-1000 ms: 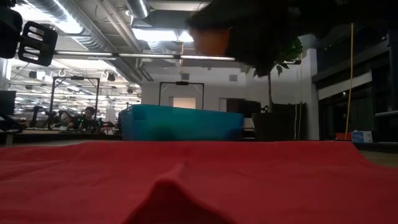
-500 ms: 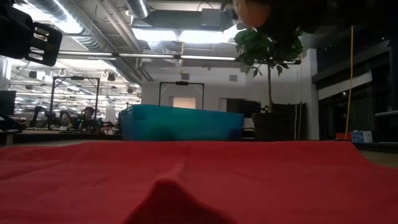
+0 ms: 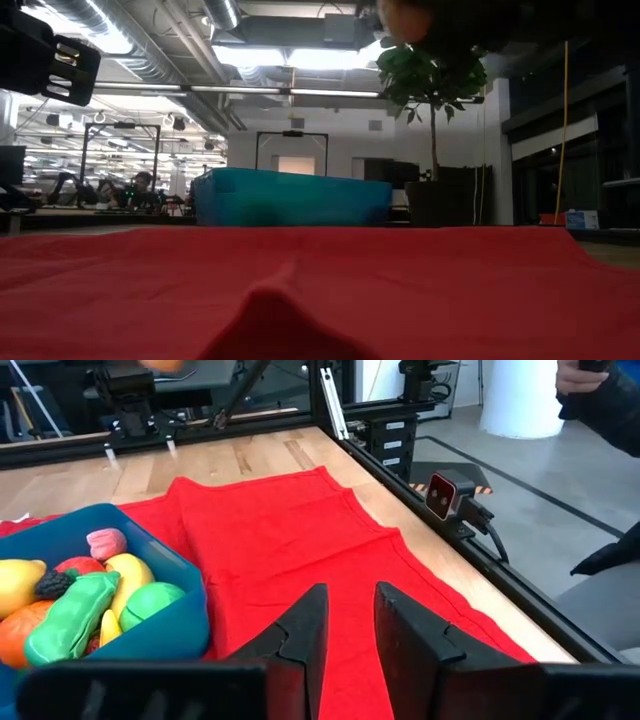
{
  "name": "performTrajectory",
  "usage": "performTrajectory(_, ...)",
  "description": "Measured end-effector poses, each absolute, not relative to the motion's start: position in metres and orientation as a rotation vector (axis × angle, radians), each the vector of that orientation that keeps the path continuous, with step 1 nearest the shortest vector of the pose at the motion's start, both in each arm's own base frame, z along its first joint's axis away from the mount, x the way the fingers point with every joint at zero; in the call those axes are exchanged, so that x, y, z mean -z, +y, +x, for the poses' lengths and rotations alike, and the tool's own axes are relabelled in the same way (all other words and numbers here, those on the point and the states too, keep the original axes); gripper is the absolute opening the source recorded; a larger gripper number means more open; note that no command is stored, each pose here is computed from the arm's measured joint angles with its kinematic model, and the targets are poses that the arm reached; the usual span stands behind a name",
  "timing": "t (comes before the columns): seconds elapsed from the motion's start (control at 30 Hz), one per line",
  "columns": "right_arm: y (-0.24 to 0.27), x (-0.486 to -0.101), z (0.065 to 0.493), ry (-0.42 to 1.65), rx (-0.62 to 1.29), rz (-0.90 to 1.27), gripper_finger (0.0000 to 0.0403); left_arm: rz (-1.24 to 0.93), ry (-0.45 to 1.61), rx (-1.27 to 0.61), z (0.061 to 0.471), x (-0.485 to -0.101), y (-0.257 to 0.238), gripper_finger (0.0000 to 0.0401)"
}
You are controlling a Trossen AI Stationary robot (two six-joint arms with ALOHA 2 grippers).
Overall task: Pick and placing Produce into tupperware
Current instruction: Put the potato into the blue bin
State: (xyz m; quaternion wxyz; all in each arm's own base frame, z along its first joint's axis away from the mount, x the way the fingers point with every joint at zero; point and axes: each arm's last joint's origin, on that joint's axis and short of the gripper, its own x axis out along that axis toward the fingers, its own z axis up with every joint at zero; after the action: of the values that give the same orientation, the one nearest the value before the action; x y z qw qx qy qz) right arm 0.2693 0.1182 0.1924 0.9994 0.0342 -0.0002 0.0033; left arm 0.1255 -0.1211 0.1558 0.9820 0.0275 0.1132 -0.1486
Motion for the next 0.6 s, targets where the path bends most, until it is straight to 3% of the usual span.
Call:
performTrajectory(0.27,0.08,-0.188,0.286,0.065,0.205,0.191,0.0174,0.082,0.223,0.298,0.126,-0.156,-0.121,0.006)
performTrajectory(0.6,0.059,-0.218,0.325,0.369,0.342,0.096,0.0174,0.096,0.228,0.255,0.126,-0.155,-0.12,0.004)
